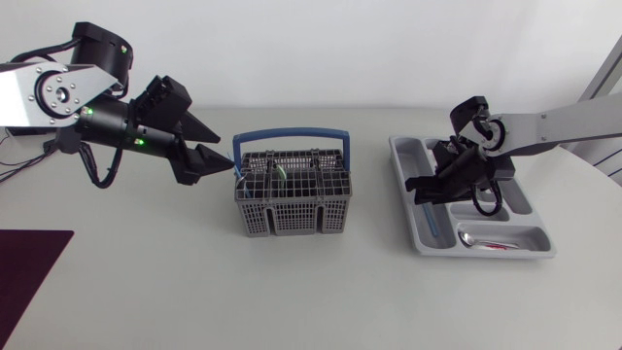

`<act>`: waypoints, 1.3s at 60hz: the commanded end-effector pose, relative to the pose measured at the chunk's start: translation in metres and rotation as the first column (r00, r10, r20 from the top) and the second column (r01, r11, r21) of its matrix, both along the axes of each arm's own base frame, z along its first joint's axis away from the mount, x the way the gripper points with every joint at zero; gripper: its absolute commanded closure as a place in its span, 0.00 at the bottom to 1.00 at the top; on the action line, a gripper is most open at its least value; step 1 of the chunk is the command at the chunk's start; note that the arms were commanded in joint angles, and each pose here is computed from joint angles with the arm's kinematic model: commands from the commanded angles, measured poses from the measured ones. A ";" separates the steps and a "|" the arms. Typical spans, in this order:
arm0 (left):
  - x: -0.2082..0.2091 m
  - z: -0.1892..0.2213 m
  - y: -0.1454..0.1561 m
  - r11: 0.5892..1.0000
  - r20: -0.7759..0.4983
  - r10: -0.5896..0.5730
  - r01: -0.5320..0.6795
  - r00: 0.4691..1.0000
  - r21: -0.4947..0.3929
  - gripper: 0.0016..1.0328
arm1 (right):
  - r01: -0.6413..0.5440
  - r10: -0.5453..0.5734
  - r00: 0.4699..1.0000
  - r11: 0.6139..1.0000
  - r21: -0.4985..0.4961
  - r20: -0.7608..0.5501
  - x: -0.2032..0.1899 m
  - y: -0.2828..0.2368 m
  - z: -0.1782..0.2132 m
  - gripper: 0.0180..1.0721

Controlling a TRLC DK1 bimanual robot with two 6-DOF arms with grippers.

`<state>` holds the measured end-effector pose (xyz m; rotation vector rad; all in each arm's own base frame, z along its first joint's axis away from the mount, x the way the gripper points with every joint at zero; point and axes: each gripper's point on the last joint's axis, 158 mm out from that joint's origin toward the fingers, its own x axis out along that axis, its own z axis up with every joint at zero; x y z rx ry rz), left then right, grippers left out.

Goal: Unload the cutlery basket into the drawer organizer.

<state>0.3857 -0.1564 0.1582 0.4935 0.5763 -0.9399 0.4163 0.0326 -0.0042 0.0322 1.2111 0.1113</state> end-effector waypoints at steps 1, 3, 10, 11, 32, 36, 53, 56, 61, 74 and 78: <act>0.003 -0.017 -0.003 0.999 -0.051 0.036 -0.036 0.998 0.002 0.06 | 0.008 -0.008 1.000 1.000 0.006 0.017 -0.001 0.003 0.010 0.20; 0.008 -0.018 -0.002 0.998 -0.059 0.055 -0.055 0.997 0.002 0.06 | 0.005 -0.005 1.000 1.000 0.007 0.025 -0.002 0.004 0.014 0.20; 0.020 -0.017 0.004 0.992 -0.095 0.127 -0.129 0.987 -0.012 0.08 | -0.001 0.001 0.999 1.000 0.007 0.032 -0.003 0.006 0.016 0.20; 0.021 -0.017 0.006 0.990 -0.104 0.138 -0.140 0.985 -0.014 0.10 | -0.001 0.001 1.000 1.000 0.007 0.031 -0.004 0.006 0.016 0.20; 0.032 -0.012 0.011 0.966 -0.247 0.237 -0.254 0.940 -0.041 0.37 | -0.012 0.012 0.999 1.000 0.009 0.037 -0.005 0.011 0.017 0.20; 0.031 -0.010 0.008 0.965 -0.256 0.238 -0.257 0.937 -0.044 0.42 | -0.012 0.012 0.999 1.000 0.009 0.038 -0.005 0.011 0.018 0.20; 0.027 -0.009 0.003 0.969 -0.270 0.227 -0.246 0.936 -0.038 0.52 | -0.013 0.013 0.999 1.000 0.011 0.044 -0.006 0.012 0.019 0.20; 0.026 -0.010 0.002 0.969 -0.272 0.225 -0.244 0.936 -0.038 0.52 | -0.015 0.014 0.999 1.000 0.011 0.046 -0.007 0.013 0.020 0.20; 0.026 -0.012 0.002 0.970 -0.274 0.223 -0.241 0.936 -0.034 0.52 | -0.015 0.014 0.999 1.000 0.013 0.047 -0.007 0.014 0.020 0.20; 0.027 -0.014 -0.001 0.971 -0.275 0.219 -0.235 0.936 -0.028 0.60 | -0.019 0.019 0.998 1.000 0.012 0.056 -0.007 0.016 0.024 0.20; 0.026 -0.015 -0.001 0.972 -0.277 0.218 -0.234 0.936 -0.025 0.61 | -0.019 0.019 0.998 1.000 0.012 0.057 -0.007 0.016 0.024 0.20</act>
